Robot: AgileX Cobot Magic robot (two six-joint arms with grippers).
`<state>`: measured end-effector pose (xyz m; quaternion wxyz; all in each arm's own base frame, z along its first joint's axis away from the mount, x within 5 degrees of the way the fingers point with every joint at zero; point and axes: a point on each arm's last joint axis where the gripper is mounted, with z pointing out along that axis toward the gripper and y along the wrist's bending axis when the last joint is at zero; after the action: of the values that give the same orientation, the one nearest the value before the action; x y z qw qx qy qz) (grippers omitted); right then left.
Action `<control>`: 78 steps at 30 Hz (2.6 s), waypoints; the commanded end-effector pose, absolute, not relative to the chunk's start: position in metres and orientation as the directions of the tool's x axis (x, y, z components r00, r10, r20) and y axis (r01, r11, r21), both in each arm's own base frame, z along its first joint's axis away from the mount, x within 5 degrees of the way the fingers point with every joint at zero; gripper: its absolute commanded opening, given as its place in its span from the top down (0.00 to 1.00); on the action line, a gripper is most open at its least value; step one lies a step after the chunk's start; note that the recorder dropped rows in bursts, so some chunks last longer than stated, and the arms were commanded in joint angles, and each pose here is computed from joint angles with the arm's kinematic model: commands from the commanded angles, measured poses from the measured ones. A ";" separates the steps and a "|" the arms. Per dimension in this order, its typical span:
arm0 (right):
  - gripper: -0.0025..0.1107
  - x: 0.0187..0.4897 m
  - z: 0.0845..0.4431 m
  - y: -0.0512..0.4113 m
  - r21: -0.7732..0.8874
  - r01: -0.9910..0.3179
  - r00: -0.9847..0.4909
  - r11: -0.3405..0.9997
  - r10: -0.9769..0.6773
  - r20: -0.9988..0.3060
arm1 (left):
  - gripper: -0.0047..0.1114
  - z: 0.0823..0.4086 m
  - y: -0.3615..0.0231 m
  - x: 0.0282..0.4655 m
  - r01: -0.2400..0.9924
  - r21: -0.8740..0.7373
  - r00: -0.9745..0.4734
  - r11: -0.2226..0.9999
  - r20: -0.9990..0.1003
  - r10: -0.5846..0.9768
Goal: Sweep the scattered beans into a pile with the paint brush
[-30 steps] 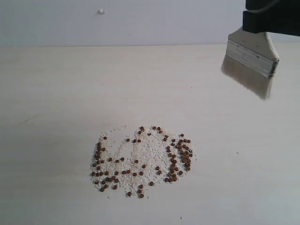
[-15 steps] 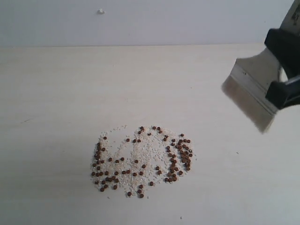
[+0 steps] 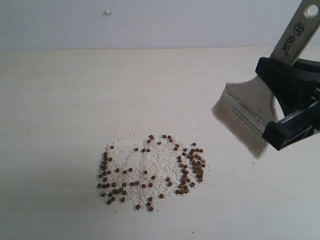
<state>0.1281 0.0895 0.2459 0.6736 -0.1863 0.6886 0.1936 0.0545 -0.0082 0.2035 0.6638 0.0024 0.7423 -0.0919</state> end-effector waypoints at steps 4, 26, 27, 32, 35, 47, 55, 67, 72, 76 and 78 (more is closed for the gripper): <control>0.98 0.166 0.247 0.100 -0.138 -0.349 -0.013 0.927 -0.152 -0.988 | 0.96 0.203 -0.008 0.054 0.122 -0.146 -0.117 0.982 -0.984 -0.132; 0.98 0.208 0.199 0.086 -0.233 -0.087 -0.274 0.969 -0.248 -0.929 | 0.96 0.203 -0.008 0.054 0.122 -0.146 -0.117 0.982 -0.984 -0.132; 0.98 0.208 0.192 0.091 -0.242 -0.114 -0.298 0.964 -0.266 -0.917 | 0.96 0.203 -0.008 0.054 0.122 -0.146 -0.117 0.982 -0.984 -0.132; 0.98 0.193 0.172 0.119 -0.348 -0.083 -0.299 0.934 -0.357 -0.885 | 0.96 0.203 -0.008 0.054 0.122 -0.146 -0.117 0.982 -0.984 -0.132; 0.98 0.179 0.169 0.140 -0.344 -0.078 -0.286 0.936 -0.351 -0.892 | 0.96 0.203 -0.008 0.054 0.122 -0.146 -0.117 0.982 -0.984 -0.132; 0.98 0.187 0.151 0.195 -0.397 0.059 -0.322 0.916 -0.359 -0.876 | 0.96 0.203 -0.008 0.054 0.122 -0.146 -0.117 0.982 -0.984 -0.132; 0.98 0.198 0.127 0.218 -0.415 0.063 -0.371 0.908 -0.365 -0.854 | 0.96 0.203 -0.009 0.054 0.142 -0.147 -0.120 0.979 -0.984 -0.130; 0.98 0.206 0.126 0.249 -0.302 -0.036 -0.416 0.953 -0.289 -0.862 | 0.96 0.203 -0.010 0.054 0.159 -0.147 -0.122 0.976 -0.984 -0.128; 0.98 0.211 0.129 0.262 -0.244 -0.051 -0.413 0.969 -0.242 -0.878 | 0.96 0.203 -0.010 0.054 0.159 -0.147 -0.122 0.976 -0.984 -0.128; 0.98 0.217 0.129 0.276 -0.210 -0.068 -0.412 0.975 -0.219 -0.885 | 0.96 0.203 -0.010 0.054 0.159 -0.147 -0.122 0.976 -0.984 -0.128; 0.98 0.219 0.130 0.283 -0.199 -0.069 -0.408 0.978 -0.210 -0.889 | 0.96 0.203 -0.010 0.054 0.159 -0.147 -0.122 0.976 -0.984 -0.128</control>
<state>0.2165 0.2716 0.1305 0.5396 -0.0832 0.8333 -0.0870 0.0543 -0.0097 0.2032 0.6611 0.0127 0.7433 -0.1009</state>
